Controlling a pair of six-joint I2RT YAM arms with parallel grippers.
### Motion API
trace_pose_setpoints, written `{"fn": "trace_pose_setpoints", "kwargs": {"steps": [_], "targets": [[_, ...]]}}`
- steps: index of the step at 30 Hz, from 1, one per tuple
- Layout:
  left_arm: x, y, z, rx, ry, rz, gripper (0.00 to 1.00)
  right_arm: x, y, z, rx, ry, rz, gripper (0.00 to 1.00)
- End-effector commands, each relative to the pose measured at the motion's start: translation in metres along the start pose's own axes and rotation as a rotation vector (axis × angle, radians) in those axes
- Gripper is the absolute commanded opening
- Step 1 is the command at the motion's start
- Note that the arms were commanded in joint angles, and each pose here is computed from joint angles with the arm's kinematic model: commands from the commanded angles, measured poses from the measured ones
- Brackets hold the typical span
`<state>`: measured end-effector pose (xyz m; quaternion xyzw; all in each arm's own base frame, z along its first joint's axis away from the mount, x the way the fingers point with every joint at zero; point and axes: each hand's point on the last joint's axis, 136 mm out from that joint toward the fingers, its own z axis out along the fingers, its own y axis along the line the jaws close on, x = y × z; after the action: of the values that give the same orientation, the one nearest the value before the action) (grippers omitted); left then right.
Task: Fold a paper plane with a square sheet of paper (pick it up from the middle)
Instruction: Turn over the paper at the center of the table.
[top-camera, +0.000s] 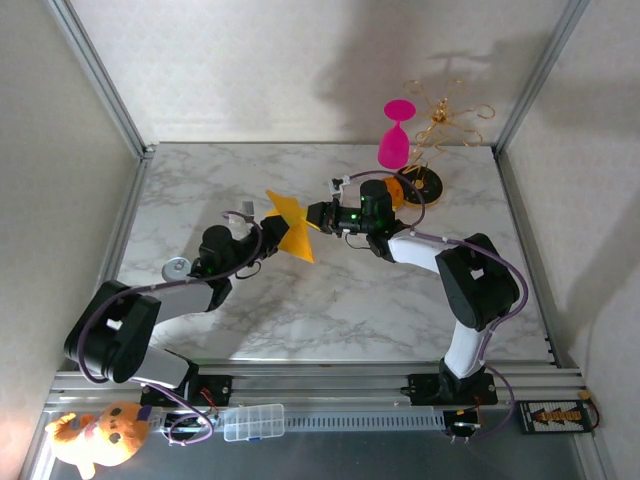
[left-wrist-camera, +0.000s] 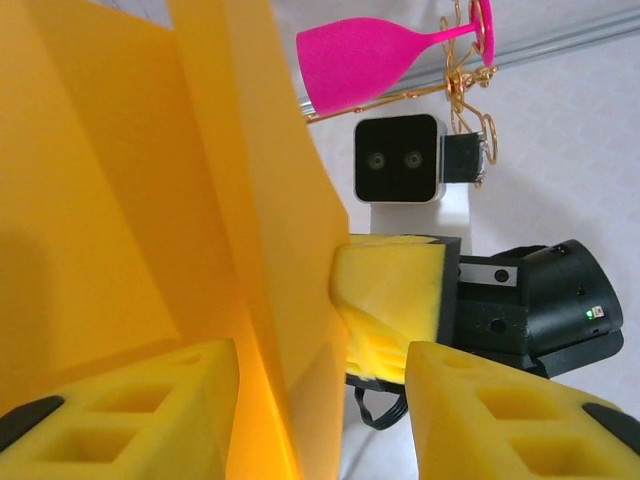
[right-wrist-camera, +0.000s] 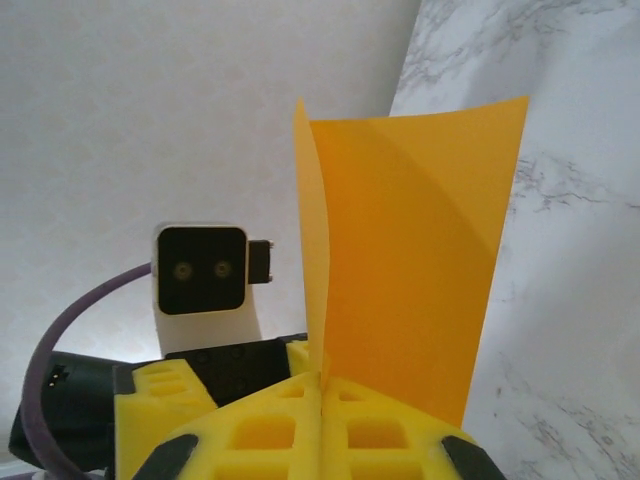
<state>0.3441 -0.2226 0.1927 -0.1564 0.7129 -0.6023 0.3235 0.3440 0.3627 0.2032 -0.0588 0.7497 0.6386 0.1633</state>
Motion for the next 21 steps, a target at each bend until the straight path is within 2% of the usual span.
{"fn": "trace_pose_setpoints", "kwargs": {"steps": [1, 6, 13, 15, 18, 21], "targets": [[0.0, -0.026, 0.006, 0.089, 0.023, 0.048, 0.45, 0.002, 0.02, -0.004, -0.066, 0.011, -0.014, 0.04], [0.0, -0.031, 0.009, 0.11, 0.028, 0.057, 0.38, 0.003, 0.021, -0.003, -0.081, 0.023, 0.003, 0.04], [-0.003, -0.032, 0.01, 0.121, 0.009, 0.071, 0.22, 0.002, 0.021, -0.001, -0.074, 0.038, 0.018, 0.08], [-0.004, -0.031, 0.01, 0.113, 0.001, 0.077, 0.16, -0.001, 0.019, -0.003, -0.057, 0.025, 0.019, 0.14], [-0.007, -0.025, 0.012, 0.068, -0.004, 0.091, 0.1, -0.01, 0.013, -0.011, 0.001, -0.015, 0.005, 0.28], [-0.011, -0.005, 0.015, -0.061, -0.007, 0.12, 0.05, -0.026, 0.004, -0.029, 0.1, -0.1, -0.036, 0.41]]}}
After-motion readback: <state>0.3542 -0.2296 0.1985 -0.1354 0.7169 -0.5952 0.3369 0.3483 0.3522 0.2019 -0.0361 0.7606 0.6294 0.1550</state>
